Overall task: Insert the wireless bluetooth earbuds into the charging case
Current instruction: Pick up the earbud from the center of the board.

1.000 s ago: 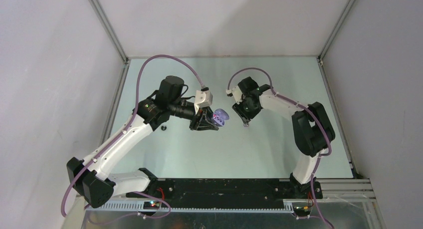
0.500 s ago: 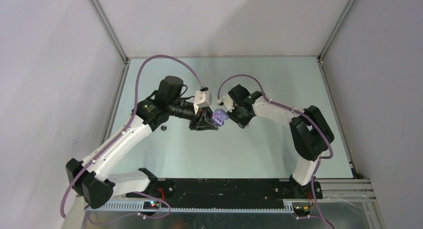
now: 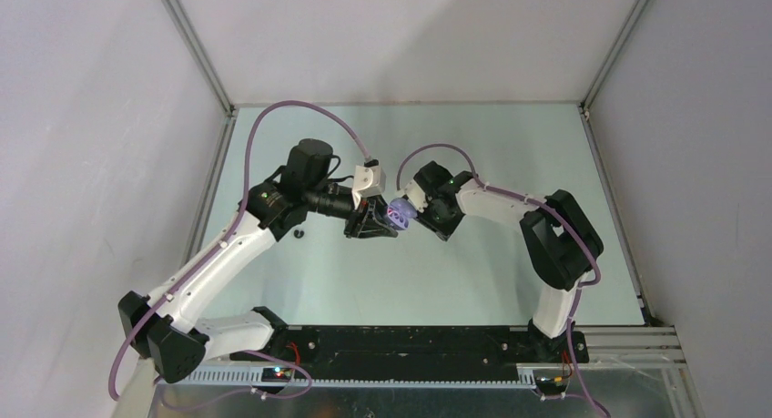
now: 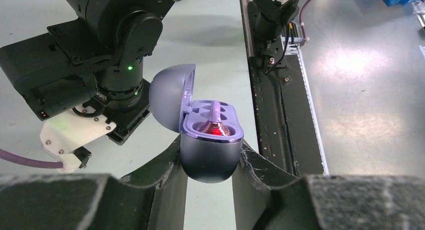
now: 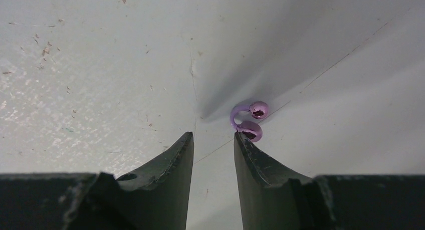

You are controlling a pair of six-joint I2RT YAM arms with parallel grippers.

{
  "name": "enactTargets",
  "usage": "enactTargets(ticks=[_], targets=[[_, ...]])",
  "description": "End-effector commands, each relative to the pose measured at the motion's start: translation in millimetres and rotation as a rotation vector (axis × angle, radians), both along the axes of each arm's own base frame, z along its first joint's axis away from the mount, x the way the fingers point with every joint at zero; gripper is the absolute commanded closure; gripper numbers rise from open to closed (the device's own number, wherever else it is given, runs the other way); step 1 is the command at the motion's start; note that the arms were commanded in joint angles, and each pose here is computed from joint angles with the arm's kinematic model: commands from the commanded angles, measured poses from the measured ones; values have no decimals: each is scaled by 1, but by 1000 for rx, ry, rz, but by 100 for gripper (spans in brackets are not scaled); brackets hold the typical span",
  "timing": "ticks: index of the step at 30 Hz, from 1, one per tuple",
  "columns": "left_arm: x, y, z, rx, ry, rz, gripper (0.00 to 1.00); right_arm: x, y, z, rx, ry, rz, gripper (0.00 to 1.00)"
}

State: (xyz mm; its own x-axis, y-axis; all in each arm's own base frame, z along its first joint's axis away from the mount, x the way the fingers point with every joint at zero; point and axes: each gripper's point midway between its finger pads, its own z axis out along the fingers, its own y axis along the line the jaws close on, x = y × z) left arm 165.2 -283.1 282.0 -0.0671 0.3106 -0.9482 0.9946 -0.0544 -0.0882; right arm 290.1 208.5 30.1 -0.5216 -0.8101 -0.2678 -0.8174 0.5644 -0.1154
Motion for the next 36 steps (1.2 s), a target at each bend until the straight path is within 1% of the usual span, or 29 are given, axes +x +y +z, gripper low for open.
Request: enactTargets(ticks=[1,20,22,25,36], targets=[[-1,2,7,-25,-32,4,91,5,0,-2,-19,-28,11,60],[-1,2,6,-23,-29,3,91,13,-7,-5,-43,-58,7,60],[0,2,6,-22,-29,3,91,14,-8,-5,-44,-60,4,60],[-1,2,6,-23,-29,3,91,19,-10,-5,-47,-74,-2,63],[0,1,5,-21,-22,1,90,32,-16,-7,-65,-108,9,65]])
